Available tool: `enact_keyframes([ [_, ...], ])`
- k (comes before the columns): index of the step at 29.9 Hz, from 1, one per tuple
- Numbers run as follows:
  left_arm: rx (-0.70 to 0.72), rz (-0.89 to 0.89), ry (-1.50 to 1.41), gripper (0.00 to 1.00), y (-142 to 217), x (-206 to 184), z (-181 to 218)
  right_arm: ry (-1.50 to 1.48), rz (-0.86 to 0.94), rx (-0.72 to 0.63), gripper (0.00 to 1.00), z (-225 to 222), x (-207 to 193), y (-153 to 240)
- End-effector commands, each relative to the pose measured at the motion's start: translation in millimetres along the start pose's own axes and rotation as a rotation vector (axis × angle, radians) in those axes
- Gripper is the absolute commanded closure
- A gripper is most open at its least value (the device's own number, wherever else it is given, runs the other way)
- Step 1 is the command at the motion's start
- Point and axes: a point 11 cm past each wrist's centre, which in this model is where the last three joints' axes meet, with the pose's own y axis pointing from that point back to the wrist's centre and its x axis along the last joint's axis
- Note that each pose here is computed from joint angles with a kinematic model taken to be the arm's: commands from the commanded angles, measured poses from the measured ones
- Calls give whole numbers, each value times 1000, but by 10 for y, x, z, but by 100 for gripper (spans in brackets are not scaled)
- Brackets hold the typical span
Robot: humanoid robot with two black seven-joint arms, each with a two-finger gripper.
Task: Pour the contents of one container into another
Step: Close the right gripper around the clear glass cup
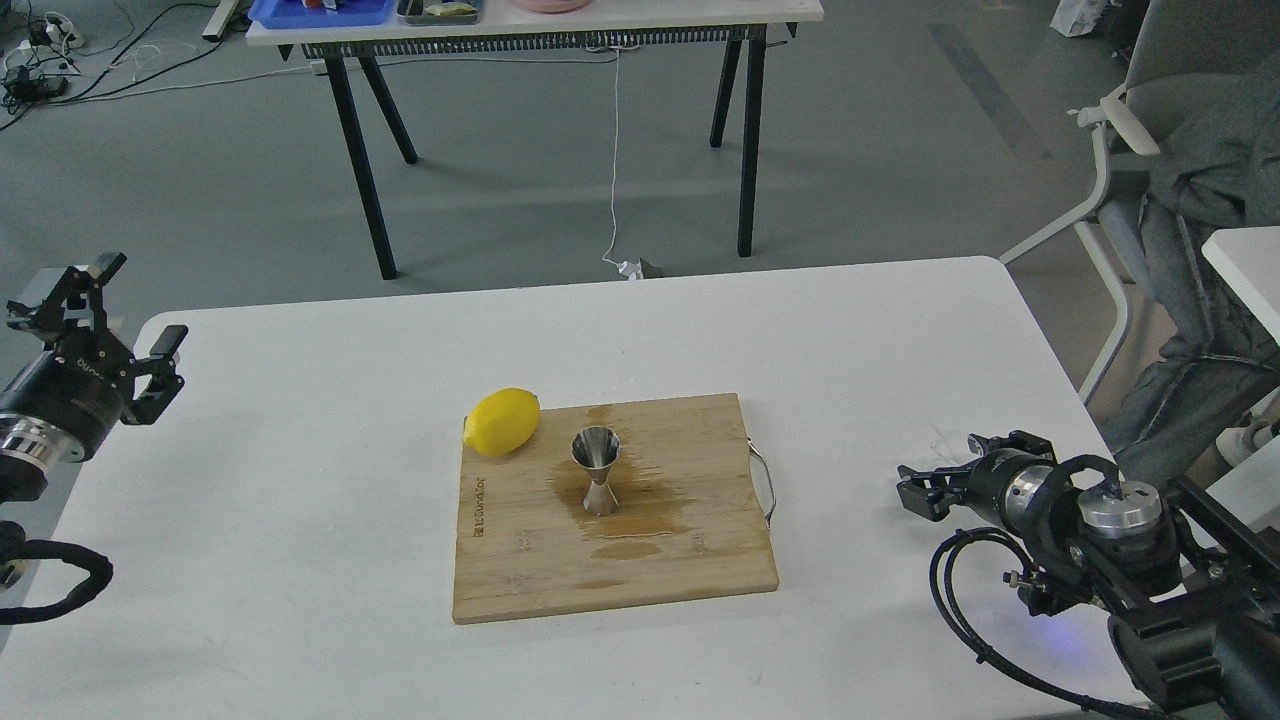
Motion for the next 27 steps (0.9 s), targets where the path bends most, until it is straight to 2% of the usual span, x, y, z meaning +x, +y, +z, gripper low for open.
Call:
enact_keyframes([
  [1, 8, -1, 7, 1, 4, -24, -57, 1, 2, 4, 19, -10, 7, 3],
  [4, 11, 7, 6, 1, 13, -4, -70, 5, 2, 7, 29, -13, 14, 4],
  [9, 11, 7, 6, 1, 13, -4, -71, 26, 8, 13, 40, -11, 28, 1],
  [27, 15, 20, 3, 1, 36, 40, -82, 30, -8, 12, 64, -1, 40, 3],
])
